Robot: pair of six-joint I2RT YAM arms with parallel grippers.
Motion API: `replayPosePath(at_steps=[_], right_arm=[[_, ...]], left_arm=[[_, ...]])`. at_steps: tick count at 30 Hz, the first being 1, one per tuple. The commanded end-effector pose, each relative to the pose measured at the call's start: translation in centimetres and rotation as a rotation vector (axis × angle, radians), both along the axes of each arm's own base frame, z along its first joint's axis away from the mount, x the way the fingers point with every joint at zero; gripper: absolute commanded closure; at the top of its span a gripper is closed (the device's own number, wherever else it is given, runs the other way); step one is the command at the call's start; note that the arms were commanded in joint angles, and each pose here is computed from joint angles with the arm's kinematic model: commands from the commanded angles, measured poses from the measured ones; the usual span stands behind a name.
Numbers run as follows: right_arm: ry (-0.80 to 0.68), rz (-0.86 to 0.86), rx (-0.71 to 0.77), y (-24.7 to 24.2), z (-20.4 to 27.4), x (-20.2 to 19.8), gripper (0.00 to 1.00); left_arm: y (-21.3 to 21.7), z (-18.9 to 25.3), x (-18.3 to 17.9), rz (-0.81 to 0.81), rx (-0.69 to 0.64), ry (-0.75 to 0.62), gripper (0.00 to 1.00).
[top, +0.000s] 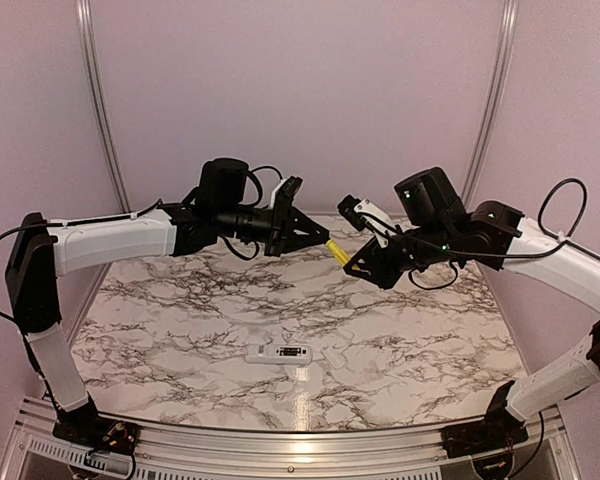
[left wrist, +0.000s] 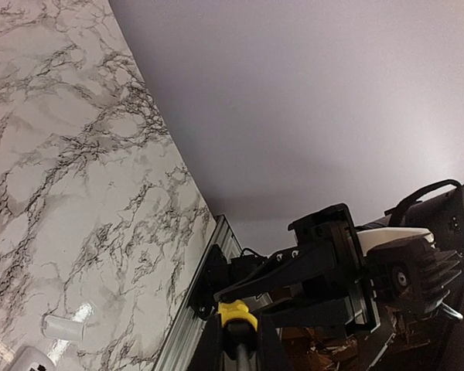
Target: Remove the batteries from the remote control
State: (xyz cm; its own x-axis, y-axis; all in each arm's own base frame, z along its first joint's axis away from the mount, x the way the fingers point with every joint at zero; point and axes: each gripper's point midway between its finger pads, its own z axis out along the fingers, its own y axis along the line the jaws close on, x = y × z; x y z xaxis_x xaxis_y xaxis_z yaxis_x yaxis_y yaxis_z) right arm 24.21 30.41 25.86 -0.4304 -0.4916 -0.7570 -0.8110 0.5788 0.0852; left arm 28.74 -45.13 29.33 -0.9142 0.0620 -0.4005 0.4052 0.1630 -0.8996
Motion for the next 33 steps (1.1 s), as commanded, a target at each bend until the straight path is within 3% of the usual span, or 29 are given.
replayPosePath(at_steps=[1,7,8,11,12,17,27,33], right_arm=[[-0.028,0.019,0.021,1.5,0.9,-0.2,1.0],[-0.049,-0.07,0.054,0.8,2.0,0.7,0.98],[-0.044,-0.086,0.05,0.7,1.9,0.8,0.89],[-0.006,-0.145,0.055,0.3,1.7,1.1,0.44],[0.007,-0.156,0.068,0.4,1.9,1.1,0.34],[0.065,-0.181,0.242,1.4,4.8,0.9,0.02],[0.242,-0.221,0.712,-0.3,12.3,3.1,0.02],[0.352,-0.216,0.877,0.2,14.5,3.1,0.04]], left_arm=[[-0.3,-0.6,-0.7,-0.031,0.02,0.014,1.0],[0.3,0.0,-1.1,-0.025,0.023,-0.013,1.0],[0.5,0.3,-1.1,-0.018,0.021,-0.022,1.0],[1.0,0.9,-0.8,0.015,0.013,-0.04,1.0],[1.2,1.1,-0.6,0.029,0.009,-0.046,1.0],[2.3,3.4,0.1,0.084,-0.058,-0.085,1.0],[5.2,8.9,0.8,0.146,-0.239,-0.162,1.0],[6.4,11.9,1.4,0.151,-0.376,-0.15,1.0]])
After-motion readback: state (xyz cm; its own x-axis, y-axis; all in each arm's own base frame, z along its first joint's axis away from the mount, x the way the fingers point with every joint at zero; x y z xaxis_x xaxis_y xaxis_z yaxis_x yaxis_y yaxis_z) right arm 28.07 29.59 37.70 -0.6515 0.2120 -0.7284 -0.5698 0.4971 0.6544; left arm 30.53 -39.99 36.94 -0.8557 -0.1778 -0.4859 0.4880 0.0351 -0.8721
